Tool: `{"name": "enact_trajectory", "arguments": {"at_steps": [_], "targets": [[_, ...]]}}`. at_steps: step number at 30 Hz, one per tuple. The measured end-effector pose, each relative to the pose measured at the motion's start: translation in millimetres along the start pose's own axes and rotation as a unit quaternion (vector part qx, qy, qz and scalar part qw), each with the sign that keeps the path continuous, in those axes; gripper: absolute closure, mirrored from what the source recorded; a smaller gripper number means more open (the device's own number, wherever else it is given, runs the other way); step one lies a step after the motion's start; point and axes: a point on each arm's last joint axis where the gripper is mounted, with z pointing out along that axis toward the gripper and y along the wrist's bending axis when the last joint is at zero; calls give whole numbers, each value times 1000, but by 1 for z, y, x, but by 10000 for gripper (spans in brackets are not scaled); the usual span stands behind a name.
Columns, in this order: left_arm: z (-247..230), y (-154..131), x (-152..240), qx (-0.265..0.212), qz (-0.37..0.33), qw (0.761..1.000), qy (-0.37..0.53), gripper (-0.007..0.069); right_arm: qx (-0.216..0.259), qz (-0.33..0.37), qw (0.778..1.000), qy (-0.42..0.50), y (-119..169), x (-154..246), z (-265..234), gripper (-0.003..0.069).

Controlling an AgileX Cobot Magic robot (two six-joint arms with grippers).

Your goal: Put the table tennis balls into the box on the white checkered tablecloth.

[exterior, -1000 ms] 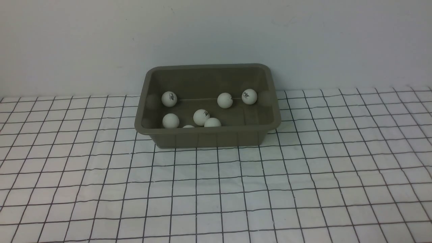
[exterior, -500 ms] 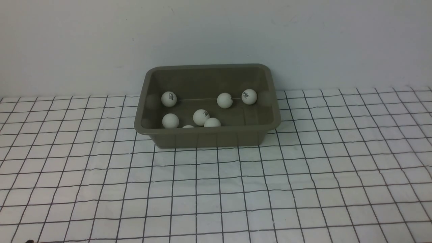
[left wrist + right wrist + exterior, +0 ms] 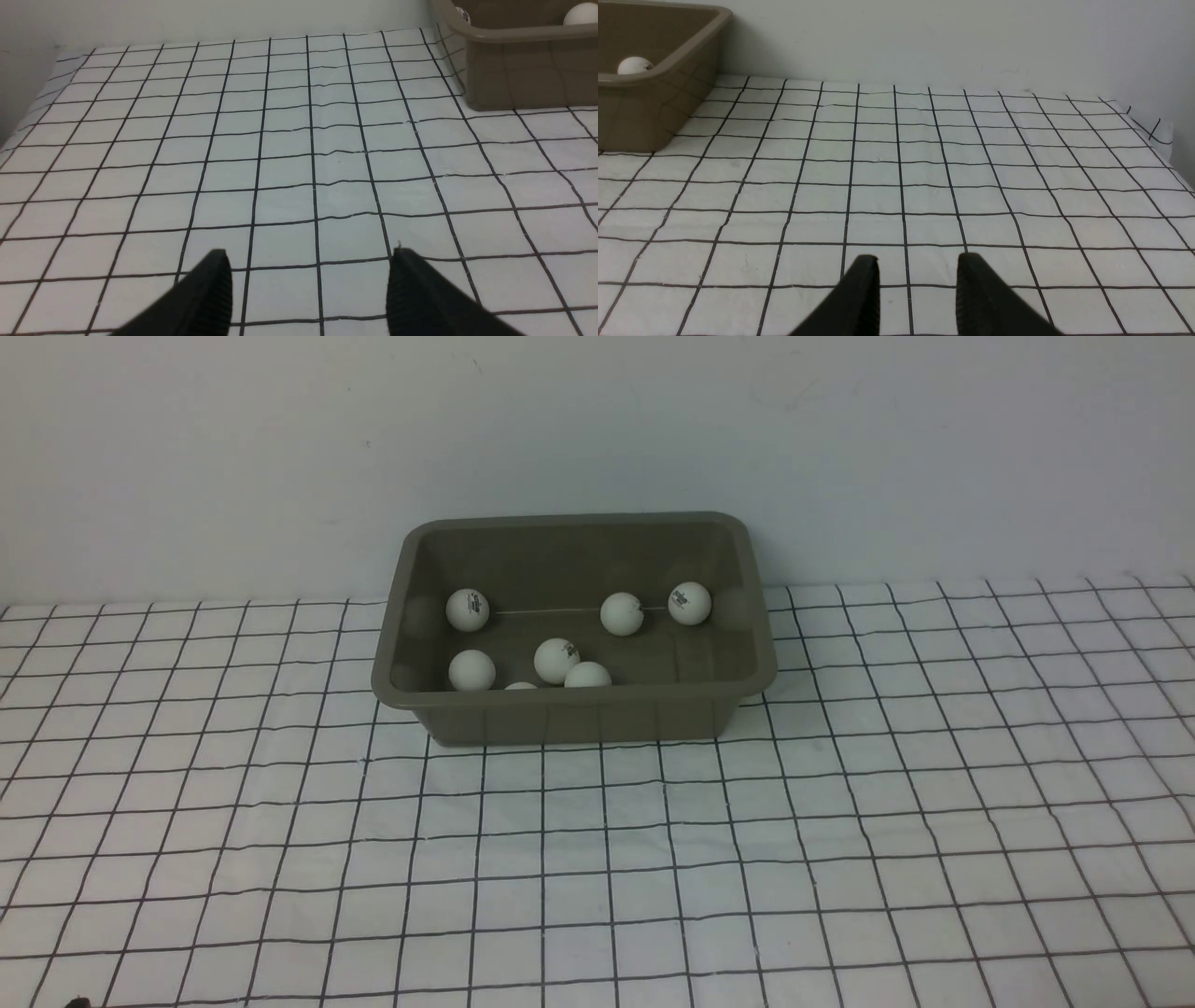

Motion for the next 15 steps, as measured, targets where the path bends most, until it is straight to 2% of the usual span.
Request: {"name": "enact_trajectory", "arguments": {"at_steps": [15], "targets": [[0, 0, 0, -1, 4, 1000, 0, 220, 0, 0, 1000, 0, 0, 0, 0, 435]]}}
